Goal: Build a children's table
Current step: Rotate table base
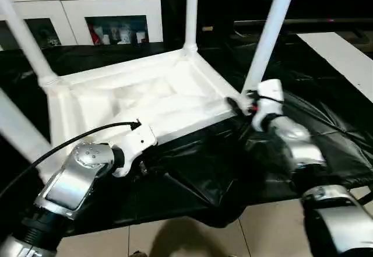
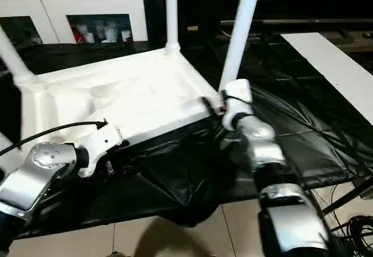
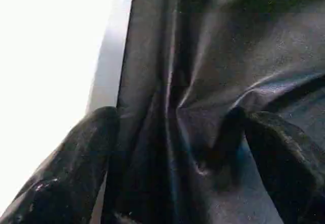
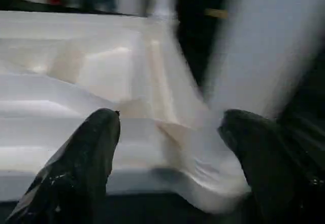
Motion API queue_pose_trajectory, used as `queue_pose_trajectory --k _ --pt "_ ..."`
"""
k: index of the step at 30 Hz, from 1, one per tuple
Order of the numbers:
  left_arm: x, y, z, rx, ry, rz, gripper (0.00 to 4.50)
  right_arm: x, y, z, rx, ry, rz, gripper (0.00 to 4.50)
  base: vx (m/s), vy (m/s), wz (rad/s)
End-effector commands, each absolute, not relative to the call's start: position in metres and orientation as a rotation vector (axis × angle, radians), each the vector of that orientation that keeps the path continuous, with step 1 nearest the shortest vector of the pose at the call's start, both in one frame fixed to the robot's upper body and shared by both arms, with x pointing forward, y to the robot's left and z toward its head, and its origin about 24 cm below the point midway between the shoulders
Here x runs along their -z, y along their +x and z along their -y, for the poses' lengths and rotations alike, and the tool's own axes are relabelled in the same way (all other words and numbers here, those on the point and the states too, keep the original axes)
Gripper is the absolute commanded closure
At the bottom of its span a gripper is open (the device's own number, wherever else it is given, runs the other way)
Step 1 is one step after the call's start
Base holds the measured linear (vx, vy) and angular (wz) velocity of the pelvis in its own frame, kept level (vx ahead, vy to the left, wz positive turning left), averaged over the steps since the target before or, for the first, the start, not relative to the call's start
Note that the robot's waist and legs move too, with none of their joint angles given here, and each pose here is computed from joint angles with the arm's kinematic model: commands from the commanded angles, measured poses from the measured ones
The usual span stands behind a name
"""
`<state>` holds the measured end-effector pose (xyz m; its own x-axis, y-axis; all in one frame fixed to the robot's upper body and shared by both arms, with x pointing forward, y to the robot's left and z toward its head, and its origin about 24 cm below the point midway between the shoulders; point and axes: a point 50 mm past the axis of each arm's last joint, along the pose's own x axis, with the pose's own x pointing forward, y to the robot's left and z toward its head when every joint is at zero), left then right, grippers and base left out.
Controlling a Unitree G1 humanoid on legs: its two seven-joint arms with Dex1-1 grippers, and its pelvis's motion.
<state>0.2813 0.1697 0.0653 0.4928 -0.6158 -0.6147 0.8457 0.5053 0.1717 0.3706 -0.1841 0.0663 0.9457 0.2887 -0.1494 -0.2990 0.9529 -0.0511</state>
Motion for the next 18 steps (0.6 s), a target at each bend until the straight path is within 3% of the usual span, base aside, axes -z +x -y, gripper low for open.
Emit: queue_pose_trajectory --k 1,4,10,15,18 --pt "-0.076 0.285 -0.177 0.901 0.484 -0.498 0.05 -0.073 0.374 0.201 -0.23 -0.082 -0.126 0.76 0.0 0.0 0.0" --pt "-0.078 0.285 -0.18 0.904 0.463 -0.486 0.05 -0.076 0.375 0.216 -0.185 -0.098 -0.131 0.76 0.0 0.0 0.0" --pt "-0.081 0.275 -0.177 0.998 0.41 -0.455 0.05 -0.077 0.374 0.226 -0.174 -0.116 -0.127 0.76 0.0 0.0 0.0" --pt "-0.081 0.281 -0.174 0.913 0.372 -0.435 0.05 -0.071 0.369 0.211 -0.334 -0.124 -0.133 0.76 0.0 0.0 0.0" --pt "-0.085 0.281 -0.158 0.934 0.278 -0.372 0.05 -0.062 0.36 0.191 -0.566 -0.143 -0.174 0.76 0.0 0.0 0.0"
